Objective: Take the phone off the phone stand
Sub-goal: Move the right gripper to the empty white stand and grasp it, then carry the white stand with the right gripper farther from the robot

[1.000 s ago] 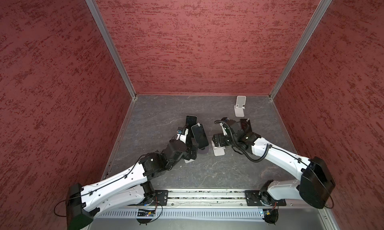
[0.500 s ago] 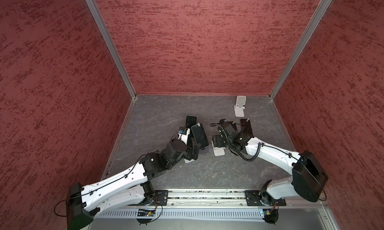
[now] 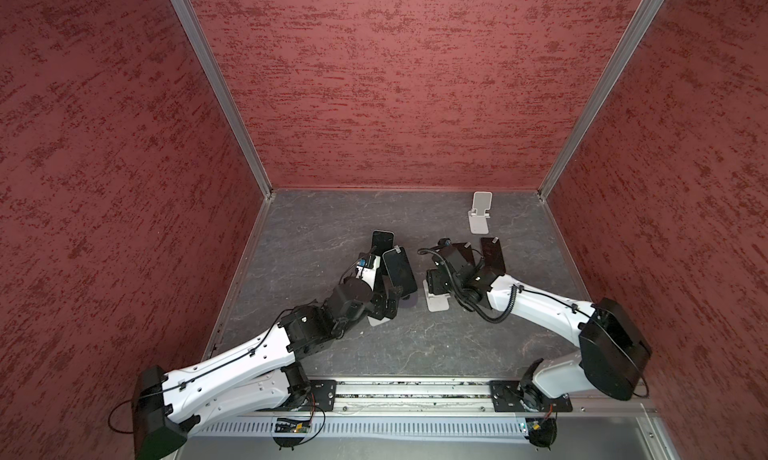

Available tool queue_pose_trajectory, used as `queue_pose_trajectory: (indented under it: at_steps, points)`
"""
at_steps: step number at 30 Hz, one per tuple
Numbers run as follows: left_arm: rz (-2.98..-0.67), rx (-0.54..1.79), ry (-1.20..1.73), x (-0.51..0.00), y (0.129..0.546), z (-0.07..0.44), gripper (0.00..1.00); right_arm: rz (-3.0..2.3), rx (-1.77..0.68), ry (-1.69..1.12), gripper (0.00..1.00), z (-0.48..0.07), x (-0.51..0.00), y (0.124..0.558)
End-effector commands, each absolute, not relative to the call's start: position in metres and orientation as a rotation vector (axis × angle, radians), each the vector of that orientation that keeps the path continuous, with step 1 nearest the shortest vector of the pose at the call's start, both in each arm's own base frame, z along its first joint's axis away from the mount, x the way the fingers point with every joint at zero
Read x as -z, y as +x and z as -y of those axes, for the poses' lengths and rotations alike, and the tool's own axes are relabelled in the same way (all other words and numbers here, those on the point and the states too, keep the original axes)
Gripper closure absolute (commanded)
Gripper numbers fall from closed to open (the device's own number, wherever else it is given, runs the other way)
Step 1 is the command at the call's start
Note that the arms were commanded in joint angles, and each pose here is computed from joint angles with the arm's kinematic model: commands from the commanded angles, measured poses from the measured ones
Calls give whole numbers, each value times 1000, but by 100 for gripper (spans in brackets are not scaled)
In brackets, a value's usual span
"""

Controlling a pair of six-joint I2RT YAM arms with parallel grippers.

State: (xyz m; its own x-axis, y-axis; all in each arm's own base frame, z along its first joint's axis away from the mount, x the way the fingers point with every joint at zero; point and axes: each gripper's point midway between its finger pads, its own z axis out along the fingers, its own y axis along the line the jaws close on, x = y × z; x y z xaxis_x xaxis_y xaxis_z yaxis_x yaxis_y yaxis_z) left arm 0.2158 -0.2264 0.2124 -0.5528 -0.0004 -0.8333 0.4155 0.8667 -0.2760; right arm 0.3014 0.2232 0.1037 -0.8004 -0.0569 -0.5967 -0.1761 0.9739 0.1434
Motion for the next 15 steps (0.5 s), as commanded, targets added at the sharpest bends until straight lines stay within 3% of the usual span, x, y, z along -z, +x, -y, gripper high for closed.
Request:
queue_pose_trajectory:
  at_steps: [1,15]
  points:
    - [-2073,570,313,-217,218,228,1,-2498,-219,-144,35,-221,-99,303]
    - [-2069,568,328,-217,221,231,1,-2424,-201,-183,38,-224,-127,316]
